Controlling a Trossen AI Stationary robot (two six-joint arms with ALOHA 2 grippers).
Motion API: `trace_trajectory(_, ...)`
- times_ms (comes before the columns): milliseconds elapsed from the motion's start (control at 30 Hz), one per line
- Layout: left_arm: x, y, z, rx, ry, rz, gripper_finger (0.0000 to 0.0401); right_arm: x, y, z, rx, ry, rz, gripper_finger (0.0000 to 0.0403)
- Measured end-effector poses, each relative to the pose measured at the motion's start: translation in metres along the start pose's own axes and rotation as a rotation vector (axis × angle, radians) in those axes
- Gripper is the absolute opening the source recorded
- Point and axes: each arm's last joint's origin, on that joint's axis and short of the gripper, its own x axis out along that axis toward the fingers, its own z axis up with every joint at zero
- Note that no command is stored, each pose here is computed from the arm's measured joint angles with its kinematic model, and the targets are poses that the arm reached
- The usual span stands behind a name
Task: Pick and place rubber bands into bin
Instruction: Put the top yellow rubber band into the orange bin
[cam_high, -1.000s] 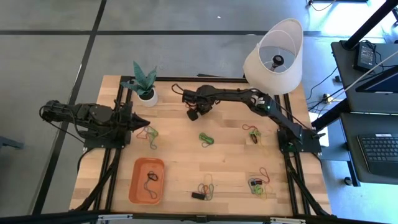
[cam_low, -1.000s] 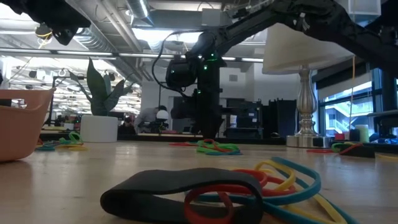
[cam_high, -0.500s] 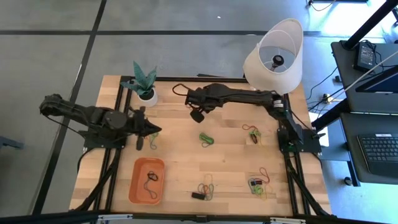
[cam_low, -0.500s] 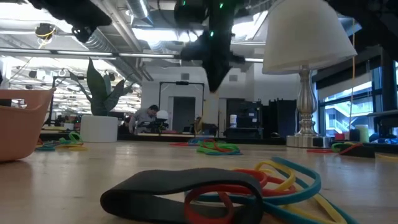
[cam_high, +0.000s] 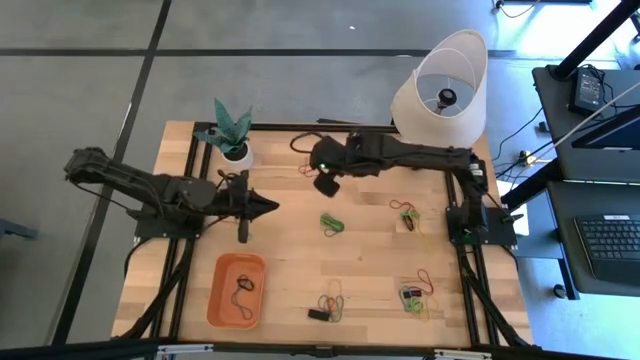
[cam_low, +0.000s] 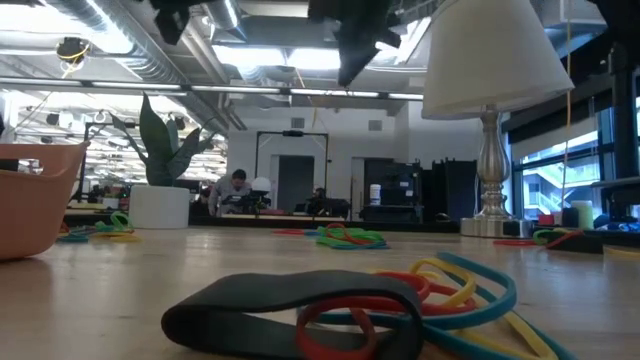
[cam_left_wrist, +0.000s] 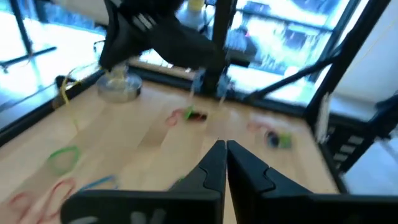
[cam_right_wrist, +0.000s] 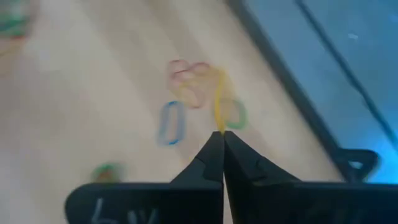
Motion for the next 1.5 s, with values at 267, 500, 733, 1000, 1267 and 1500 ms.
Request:
trace_trajectory(267, 0.033, -0.013, -0.002, -0.025, -0.098, -0.047, 0.0087, -0.051, 0.020, -0.016, -0.104, -0.062, 0.178, 0.0002)
trace_trajectory(500, 0.059, -0.017, -0.011, 0.055, -0.165, 0.019, 0.0169, -0.086, 0.044, -0.032, -0.192, -0.139, 0.270, 0.0001)
trace_trajectory(733, 0.080, -0.014, -0.016, -0.002, -0.232, 0.038, 0.0224, -0.100, 0.064, -0.037, -0.229, -0.211, 0.368, 0.0001)
trace_trajectory(1000, 0.097, -0.021, -0.020, -0.043, -0.199, -0.030, 0.0220, -0.104, 0.069, -0.033, -0.221, -0.271, 0.401, 0.0000)
trace_trajectory(1267, 0.105, -0.025, -0.021, -0.030, -0.165, -0.046, 0.0102, -0.104, 0.070, -0.032, -0.226, -0.282, 0.403, 0.0005)
trace_trajectory(1500, 0.101, -0.025, -0.021, 0.003, -0.134, -0.055, 0.0004, -0.102, 0.068, -0.035, -0.240, -0.252, 0.387, 0.0006)
